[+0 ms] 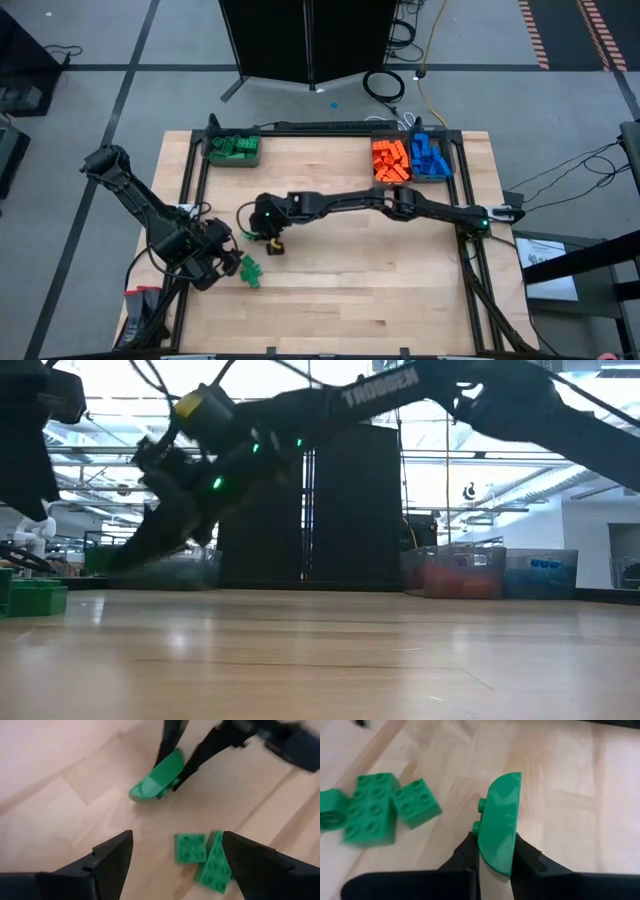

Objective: Sort blocks
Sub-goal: Put the green game piece into the left black bin

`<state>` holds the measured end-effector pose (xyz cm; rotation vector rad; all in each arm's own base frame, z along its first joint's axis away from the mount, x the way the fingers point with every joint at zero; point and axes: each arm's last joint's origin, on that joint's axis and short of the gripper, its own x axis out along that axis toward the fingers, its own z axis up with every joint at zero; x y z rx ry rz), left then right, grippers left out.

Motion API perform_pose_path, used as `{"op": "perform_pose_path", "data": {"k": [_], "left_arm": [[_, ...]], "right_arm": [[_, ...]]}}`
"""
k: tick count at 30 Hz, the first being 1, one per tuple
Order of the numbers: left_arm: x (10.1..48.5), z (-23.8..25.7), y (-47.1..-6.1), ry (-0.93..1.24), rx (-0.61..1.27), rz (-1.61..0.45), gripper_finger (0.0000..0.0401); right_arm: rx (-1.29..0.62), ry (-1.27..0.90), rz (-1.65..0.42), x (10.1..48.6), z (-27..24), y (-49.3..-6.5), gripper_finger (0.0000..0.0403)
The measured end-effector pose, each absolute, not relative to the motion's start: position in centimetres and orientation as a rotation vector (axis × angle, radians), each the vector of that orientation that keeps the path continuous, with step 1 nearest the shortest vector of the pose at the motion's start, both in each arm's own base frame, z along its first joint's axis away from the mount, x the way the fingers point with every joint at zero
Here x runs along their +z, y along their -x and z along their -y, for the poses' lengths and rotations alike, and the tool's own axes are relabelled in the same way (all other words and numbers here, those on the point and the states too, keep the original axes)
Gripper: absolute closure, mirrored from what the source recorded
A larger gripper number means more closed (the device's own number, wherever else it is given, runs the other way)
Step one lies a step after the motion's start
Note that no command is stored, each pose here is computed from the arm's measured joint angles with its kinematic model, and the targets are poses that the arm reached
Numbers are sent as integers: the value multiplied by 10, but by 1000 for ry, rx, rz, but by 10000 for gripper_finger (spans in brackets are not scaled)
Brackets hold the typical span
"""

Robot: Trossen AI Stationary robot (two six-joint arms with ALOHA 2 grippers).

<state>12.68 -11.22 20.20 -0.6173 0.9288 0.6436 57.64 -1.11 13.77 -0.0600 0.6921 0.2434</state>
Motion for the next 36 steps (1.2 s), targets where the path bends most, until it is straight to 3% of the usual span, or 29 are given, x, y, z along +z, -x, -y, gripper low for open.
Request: {"op": "perform_pose_path", "data": {"k": [8,14,18,22,27,36], "left_arm": [[207,106,-130,500,691,-679,95],[212,107,-135,411,674,-502,95],[222,108,-140,429,676,-264,95],[235,103,-141,599,714,-25,95],[247,88,-139,1068,751,193,95],[279,80,-133,1348,663,407,95]], "right_arm": [[293,176,-811,199,29,-546,357],[336,266,-814,264,34,-515,357],[345,332,-763,315,34,-489,357],[333,364,-708,355,35,-465,357],[306,381,-626,389,37,-445,357],[314,381,-633,392,34,-440,357]]}}
